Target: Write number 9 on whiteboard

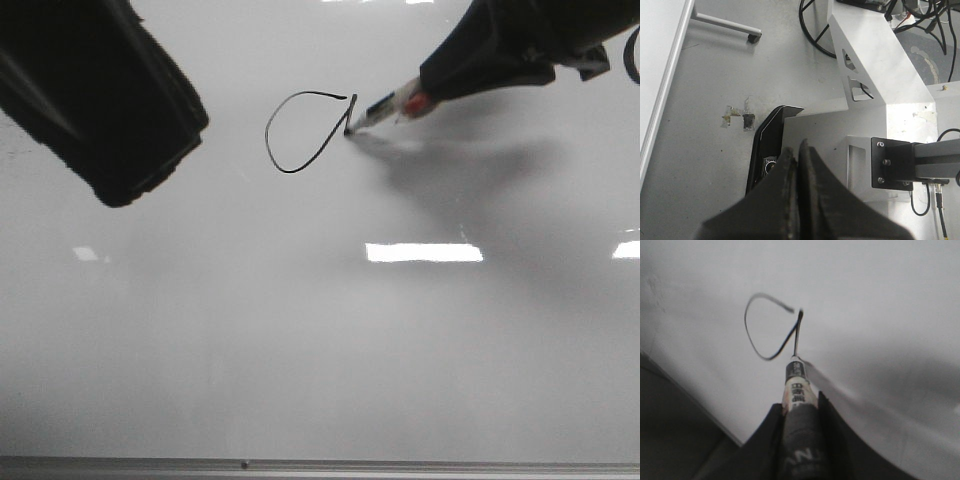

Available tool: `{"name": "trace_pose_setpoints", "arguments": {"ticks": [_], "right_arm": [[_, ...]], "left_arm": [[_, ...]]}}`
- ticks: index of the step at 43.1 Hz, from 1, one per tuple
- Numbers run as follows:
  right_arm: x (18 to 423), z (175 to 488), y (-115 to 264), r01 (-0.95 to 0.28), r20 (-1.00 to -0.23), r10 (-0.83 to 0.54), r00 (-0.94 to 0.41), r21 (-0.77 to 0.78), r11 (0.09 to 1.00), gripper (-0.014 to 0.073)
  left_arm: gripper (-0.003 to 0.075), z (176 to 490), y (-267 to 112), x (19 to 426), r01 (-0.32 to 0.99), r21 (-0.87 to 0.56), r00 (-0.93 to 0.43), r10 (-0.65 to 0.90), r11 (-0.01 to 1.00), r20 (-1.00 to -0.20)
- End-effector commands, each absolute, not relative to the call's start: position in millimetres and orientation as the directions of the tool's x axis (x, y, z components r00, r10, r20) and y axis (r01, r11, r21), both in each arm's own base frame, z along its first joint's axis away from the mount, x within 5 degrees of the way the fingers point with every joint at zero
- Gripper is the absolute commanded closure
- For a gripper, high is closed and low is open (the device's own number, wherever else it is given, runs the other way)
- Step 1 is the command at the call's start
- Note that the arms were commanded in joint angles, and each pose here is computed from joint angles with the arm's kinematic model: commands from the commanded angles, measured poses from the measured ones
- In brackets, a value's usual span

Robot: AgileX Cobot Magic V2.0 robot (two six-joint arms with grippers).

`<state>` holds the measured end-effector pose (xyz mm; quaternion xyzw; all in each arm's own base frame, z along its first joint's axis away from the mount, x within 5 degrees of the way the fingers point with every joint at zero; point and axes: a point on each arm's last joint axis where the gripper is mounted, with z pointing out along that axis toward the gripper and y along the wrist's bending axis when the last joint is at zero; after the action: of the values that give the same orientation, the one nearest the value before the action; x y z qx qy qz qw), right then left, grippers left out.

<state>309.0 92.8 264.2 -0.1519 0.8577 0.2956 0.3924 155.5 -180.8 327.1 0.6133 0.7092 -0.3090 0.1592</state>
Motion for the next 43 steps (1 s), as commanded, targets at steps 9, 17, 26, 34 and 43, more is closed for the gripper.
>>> {"name": "trace_pose_setpoints", "arguments": {"ticks": [9,17,26,34,43], "right_arm": [[295.3,228.7,105.0,-0.462,-0.693,-0.088,-0.715,0.374,0.804,0.0655],[273.2,263.4,114.6,-0.6,-0.741,-0.134,-0.657,0.407,0.688,0.0655],[232.5,308.2,118.3,-0.81,-0.814,-0.308,-0.493,0.299,0.504,0.0655],[201.4,327.9,123.3,-0.905,-0.807,-0.43,-0.406,0.288,0.314,0.0655],[183.3,347.1,150.4,-0.945,-0.83,-0.453,-0.325,0.266,0.191,0.0655]], "left_arm": [[0.0739,345.8,-181.1,148.2,0.97,-0.241,-0.19,0.724,0.035,-0.663],[0.0727,346.0,-181.6,149.4,0.972,-0.233,-0.192,0.719,0.043,-0.668],[0.0344,348.1,-184.8,157.8,0.977,-0.181,-0.206,0.676,0.109,-0.707],[0.0146,352.7,-188.1,170.0,0.976,-0.096,-0.197,0.614,0.193,-0.765],[0.0215,352.7,-188.7,169.3,0.983,-0.072,-0.162,0.621,0.169,-0.767]]}}
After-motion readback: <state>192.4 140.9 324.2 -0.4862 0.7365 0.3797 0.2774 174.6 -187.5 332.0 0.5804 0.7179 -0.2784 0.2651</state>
